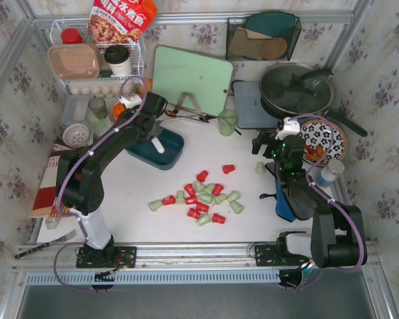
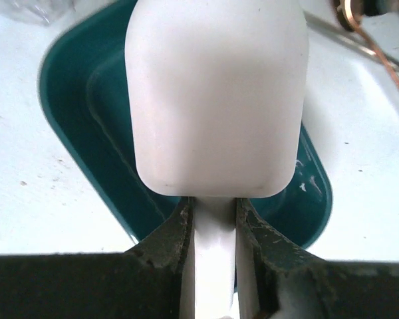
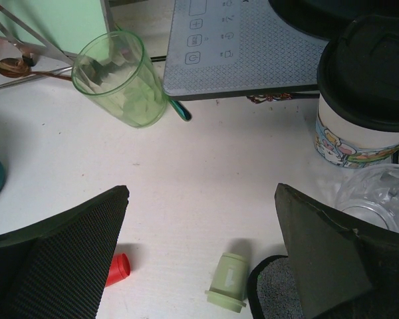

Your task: Mix the coffee capsules in the storage basket

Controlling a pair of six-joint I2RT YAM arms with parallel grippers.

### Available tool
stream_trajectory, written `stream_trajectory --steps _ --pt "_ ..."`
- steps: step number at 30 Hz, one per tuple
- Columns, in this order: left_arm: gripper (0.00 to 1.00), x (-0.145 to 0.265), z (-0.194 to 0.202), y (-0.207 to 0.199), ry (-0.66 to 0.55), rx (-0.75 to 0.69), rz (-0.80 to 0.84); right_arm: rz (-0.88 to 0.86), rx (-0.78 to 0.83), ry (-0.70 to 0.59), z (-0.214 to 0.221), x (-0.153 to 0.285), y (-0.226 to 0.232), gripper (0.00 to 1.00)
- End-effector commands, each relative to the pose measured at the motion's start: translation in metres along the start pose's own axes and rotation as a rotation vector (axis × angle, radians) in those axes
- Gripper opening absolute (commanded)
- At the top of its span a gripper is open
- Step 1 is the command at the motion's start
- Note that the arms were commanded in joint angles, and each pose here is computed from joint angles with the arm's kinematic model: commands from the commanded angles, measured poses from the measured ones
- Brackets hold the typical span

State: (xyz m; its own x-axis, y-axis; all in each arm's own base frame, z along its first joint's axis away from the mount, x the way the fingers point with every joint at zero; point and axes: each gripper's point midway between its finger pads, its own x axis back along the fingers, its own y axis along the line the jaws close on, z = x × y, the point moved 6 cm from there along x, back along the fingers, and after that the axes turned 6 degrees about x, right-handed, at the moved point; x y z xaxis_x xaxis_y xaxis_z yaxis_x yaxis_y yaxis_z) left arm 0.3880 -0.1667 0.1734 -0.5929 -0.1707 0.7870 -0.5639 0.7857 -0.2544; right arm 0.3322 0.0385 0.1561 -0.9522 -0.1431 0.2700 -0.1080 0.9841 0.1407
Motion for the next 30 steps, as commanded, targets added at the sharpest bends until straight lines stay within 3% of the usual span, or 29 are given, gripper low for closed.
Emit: stream_trajectory --steps 1,7,12,20,30 --pt "0.00 0.031 -0.020 0.005 -0.106 -0.062 0.038 -0.002 -0.003 -0.024 -0.007 0.001 0.001 1.00" --pt "0.00 0.074 -0.031 0.047 -0.206 -0.193 0.044 -0.004 -0.016 -0.053 -0.011 0.005 0.003 1.00" --pt "0.00 0.087 -0.017 0.099 -0.224 -0.354 0.013 -0.006 -0.017 -0.075 -0.014 0.008 0.007 1.00" --pt "0.00 0.086 0.020 0.167 -0.231 -0.358 0.011 -0.045 -0.022 -0.121 -0.029 0.020 0.037 1.00" --pt "0.00 0.070 0.032 0.173 -0.224 -0.366 0.057 -0.051 0.073 -0.090 -0.028 0.022 0.089 1.00"
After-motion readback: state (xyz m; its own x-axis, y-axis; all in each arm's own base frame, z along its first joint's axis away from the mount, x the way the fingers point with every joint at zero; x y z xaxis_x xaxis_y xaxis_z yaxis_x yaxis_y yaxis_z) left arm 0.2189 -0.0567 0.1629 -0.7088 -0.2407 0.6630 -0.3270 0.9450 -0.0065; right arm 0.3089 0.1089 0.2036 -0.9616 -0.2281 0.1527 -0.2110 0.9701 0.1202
